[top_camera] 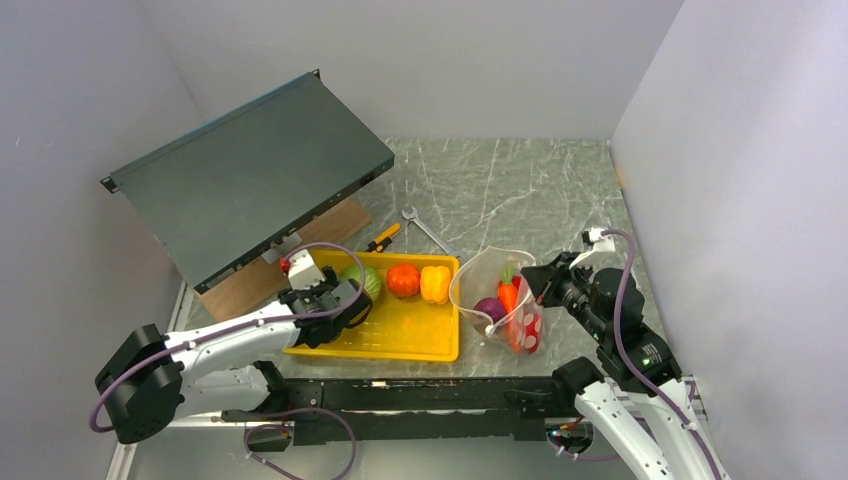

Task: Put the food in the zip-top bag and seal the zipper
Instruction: Pick up the fake fruit from the bin.

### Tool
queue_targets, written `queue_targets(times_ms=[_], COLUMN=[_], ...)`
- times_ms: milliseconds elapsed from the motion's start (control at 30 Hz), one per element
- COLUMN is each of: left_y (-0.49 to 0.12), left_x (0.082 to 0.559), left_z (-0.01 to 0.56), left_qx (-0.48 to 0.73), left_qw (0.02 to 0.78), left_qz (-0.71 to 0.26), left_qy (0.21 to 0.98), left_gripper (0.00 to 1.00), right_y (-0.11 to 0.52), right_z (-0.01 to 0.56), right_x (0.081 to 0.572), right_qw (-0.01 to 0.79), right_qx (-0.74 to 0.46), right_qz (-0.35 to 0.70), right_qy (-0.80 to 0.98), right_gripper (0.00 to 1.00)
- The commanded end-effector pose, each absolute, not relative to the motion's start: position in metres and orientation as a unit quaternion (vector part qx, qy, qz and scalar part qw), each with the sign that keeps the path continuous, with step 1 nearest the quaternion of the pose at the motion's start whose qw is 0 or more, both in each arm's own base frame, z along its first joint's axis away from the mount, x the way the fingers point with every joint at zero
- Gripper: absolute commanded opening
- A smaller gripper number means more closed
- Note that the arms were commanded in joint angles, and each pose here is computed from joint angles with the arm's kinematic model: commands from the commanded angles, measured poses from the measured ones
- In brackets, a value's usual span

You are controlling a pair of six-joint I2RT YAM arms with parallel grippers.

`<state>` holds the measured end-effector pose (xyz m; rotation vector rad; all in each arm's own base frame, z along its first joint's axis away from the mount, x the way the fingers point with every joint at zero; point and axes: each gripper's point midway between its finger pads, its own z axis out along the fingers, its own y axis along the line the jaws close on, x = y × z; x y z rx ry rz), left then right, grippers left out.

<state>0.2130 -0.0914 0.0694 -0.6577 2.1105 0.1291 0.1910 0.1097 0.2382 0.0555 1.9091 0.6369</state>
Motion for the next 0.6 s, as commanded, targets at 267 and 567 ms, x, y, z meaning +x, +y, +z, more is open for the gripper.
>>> queue_targets(times_ms=[267, 567], left_y=[-0.092, -0.098], left_x=[0.223, 0.216], left_z=[0.041, 0.043], left_qx=[-0.304, -0.271], left_qw=[0.460, 0.429], left_qz=[0.049, 0.064], left_qy=[0.833, 0.859], left_gripper=[0.70, 0.47], right_y=[0.113, 0.113], right_z=[0.258, 0.257], right_x=[0.190, 0.189], right_qw=[0.556, 0.556], right_qx=[0.014, 0.013], right_qz=[0.285, 0.284], right_qy=[0.780, 0.781], right_gripper=[0.00, 0.00])
